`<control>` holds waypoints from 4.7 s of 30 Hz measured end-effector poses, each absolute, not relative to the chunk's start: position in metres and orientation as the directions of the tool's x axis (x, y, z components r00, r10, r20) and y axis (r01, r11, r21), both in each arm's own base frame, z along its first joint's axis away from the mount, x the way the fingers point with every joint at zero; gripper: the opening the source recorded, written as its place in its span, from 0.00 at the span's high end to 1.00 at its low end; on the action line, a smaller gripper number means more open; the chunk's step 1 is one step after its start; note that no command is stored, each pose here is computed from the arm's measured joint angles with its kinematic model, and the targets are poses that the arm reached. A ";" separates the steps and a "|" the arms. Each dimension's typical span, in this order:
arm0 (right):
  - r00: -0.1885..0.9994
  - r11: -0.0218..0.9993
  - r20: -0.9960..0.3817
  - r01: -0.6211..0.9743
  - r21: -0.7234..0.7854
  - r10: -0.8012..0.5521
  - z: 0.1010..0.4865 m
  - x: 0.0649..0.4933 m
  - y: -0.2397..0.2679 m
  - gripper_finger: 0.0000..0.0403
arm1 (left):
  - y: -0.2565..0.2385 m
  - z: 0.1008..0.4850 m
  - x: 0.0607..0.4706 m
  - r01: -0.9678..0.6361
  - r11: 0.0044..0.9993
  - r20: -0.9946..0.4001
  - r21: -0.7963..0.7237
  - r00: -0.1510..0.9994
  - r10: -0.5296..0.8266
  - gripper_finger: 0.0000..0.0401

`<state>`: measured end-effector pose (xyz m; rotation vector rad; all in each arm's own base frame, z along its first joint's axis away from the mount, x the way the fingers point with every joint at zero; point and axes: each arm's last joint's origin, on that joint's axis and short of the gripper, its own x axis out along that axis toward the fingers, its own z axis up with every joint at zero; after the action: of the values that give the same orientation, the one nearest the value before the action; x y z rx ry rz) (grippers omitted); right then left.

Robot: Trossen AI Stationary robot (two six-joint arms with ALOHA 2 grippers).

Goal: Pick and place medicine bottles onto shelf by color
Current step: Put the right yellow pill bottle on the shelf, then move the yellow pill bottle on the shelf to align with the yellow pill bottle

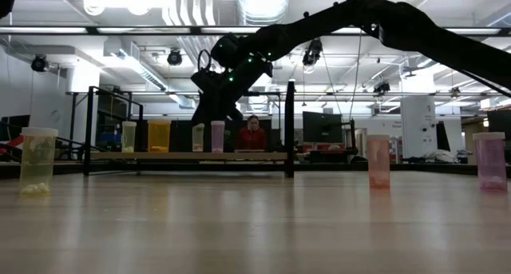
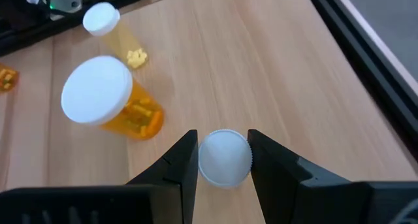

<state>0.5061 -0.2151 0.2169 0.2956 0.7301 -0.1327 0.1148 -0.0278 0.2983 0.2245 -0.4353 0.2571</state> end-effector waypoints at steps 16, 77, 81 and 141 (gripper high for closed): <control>0.728 0.947 -0.686 0.228 0.226 -0.012 0.215 0.505 -0.215 0.69 | -0.028 0.298 0.115 -0.292 0.943 0.442 0.158 0.875 0.197 0.33; 0.980 0.986 -0.198 -0.014 -0.163 -0.019 0.278 0.208 -0.048 0.65 | 0.021 0.356 0.259 -0.423 0.895 -0.445 0.140 0.781 0.439 0.49; 0.988 0.991 -0.153 0.001 -0.133 -0.021 0.268 0.195 -0.045 0.66 | 0.051 0.342 0.270 -0.407 0.899 -0.648 0.160 0.644 0.407 0.49; 0.988 1.000 -0.154 0.018 -0.023 -0.021 0.247 0.182 -0.041 0.68 | 0.181 0.249 0.295 -0.116 0.953 -0.929 0.280 0.215 0.300 0.75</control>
<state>0.1815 -0.0413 0.2472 -0.0212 0.1547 -0.0197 0.2952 0.1807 0.2487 0.1627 1.3245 0.2896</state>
